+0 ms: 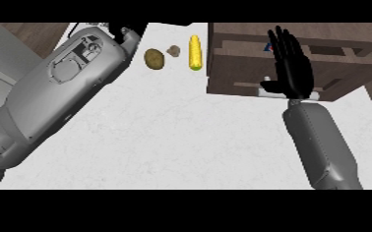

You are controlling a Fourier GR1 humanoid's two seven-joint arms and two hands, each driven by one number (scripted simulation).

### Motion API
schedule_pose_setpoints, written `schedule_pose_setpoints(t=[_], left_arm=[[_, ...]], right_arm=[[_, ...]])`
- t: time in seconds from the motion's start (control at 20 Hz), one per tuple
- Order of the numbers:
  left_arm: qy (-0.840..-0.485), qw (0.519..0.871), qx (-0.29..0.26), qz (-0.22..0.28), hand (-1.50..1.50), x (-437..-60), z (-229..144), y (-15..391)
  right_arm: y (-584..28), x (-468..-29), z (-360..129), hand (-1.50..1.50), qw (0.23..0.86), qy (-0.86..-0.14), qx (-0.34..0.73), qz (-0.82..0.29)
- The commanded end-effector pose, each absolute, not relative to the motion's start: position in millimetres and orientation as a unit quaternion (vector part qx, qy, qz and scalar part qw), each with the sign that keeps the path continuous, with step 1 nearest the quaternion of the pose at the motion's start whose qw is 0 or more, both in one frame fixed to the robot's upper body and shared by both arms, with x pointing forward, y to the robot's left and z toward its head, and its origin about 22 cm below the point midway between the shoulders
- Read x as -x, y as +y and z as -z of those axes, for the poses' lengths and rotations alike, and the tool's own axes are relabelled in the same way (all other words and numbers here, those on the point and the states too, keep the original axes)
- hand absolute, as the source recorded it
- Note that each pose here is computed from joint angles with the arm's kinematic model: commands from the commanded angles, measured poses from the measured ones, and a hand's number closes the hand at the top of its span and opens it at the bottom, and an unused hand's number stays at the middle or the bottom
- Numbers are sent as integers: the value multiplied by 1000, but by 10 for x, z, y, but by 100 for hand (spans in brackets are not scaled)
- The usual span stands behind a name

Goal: Pick up the can, place it into the drawer and close the drawer

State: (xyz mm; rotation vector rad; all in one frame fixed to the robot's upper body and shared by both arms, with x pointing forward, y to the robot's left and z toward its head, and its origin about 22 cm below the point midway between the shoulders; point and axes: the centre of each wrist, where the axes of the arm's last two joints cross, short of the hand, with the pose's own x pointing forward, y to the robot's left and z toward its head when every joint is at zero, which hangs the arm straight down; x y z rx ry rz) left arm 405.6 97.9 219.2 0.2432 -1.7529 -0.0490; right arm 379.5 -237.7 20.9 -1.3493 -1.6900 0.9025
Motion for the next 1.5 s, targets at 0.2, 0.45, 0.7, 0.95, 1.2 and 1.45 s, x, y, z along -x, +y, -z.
schedule_pose_setpoints(t=[0.2, 0.45, 0.7, 0.95, 1.2, 1.45], left_arm=[[-755, 647, -106, 25, -150, -3970, -2150, 1278], [-757, 646, -93, 29, -150, -3777, -1904, 1222], [-759, 641, -108, 33, -150, -3719, -1830, 1367], [-761, 642, -91, 37, -150, -3643, -1913, 1322], [-761, 639, -104, 41, -150, -3571, -1691, 1546], [-757, 645, -101, 35, -150, -3523, -1533, 1553]], right_arm=[[-2220, -4071, -102, -150, 413, -658, 531, -338], [-2117, -4298, -330, -150, 399, -661, 543, -331], [-2097, -4513, -731, -150, 398, -656, 553, -326], [-2091, -4488, -600, -150, 407, -658, 553, -310], [-1989, -4616, -910, -150, 405, -666, 549, -302], [-1904, -4643, -980, -150, 414, -702, 502, -290]])
